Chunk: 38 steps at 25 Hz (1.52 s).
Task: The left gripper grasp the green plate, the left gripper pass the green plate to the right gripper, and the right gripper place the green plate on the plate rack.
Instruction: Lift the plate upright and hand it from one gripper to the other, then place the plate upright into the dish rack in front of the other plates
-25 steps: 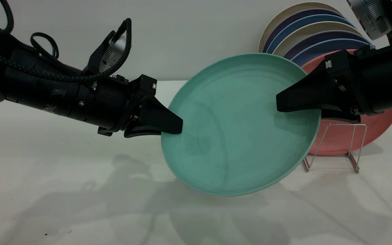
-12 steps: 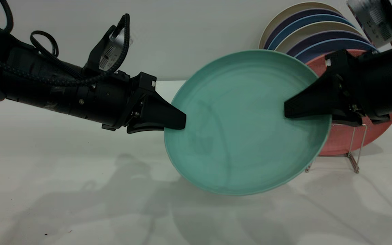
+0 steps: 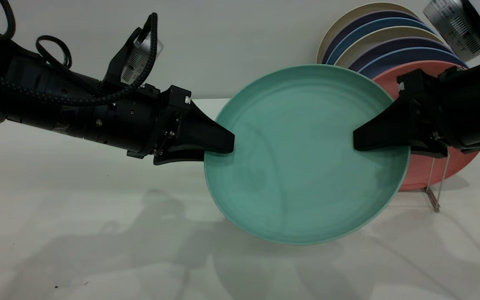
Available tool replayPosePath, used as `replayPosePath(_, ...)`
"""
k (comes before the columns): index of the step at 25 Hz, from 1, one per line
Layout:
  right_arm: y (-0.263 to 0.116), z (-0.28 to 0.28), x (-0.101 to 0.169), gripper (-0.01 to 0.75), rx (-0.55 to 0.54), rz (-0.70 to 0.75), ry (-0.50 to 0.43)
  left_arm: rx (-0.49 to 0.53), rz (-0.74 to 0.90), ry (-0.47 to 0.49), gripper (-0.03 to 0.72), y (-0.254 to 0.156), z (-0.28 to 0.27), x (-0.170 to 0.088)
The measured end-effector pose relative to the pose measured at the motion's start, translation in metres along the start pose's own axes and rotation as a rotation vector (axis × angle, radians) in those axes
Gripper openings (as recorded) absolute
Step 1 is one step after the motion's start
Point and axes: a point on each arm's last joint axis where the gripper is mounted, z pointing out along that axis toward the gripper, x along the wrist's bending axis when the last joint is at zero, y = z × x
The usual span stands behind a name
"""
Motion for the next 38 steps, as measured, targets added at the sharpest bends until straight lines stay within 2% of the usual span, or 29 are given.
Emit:
replayPosePath(3,0.0,0.0,-0.001,0.092,0.001,-0.044,-0.006,0.034,0.01,0.035,0.567,-0.003,0.0,0.003)
replayPosePath(6,0.0,0.0,-0.002,0.092,0.005,-0.103,-0.021,0.11,0.023,0.117,0.634,-0.01,-0.001,0.011)
replayPosePath(10,-0.003,0.002,0.002,0.084,0.03,-0.251,-0.005,0.219,-0.017,0.185,0.635,-0.016,-0.011,0.014)
replayPosePath(13,-0.004,0.004,0.005,0.074,0.038,-0.364,0.011,0.255,-0.067,0.219,0.622,-0.012,-0.026,0.012)
replayPosePath(15,-0.003,0.005,0.001,0.071,0.047,-0.425,-0.036,0.262,-0.071,0.259,0.603,-0.008,-0.043,0.015)
replayPosePath(17,-0.002,0.0,-0.014,0.071,0.076,-0.458,-0.164,0.195,-0.076,0.374,0.586,0.001,-0.068,0.029)
replayPosePath(18,-0.002,-0.001,-0.02,0.071,0.083,-0.454,-0.204,0.161,-0.083,0.402,0.583,0.005,-0.078,0.033)
replayPosePath(24,-0.002,-0.001,-0.02,0.071,0.086,-0.469,-0.208,0.084,-0.051,0.389,0.58,0.019,-0.105,0.016)
replayPosePath(27,-0.002,-0.001,-0.021,0.071,0.097,-0.53,-0.214,0.057,-0.059,0.402,0.58,0.022,-0.116,0.016)
replayPosePath(31,0.001,-0.012,-0.016,0.071,0.125,-0.695,-0.247,0.066,-0.097,0.442,0.58,0.019,-0.127,0.024)
replayPosePath(38,0.018,-0.056,0.018,0.071,0.111,-1.07,-0.331,0.075,-0.138,0.51,0.58,0.017,-0.133,0.032)
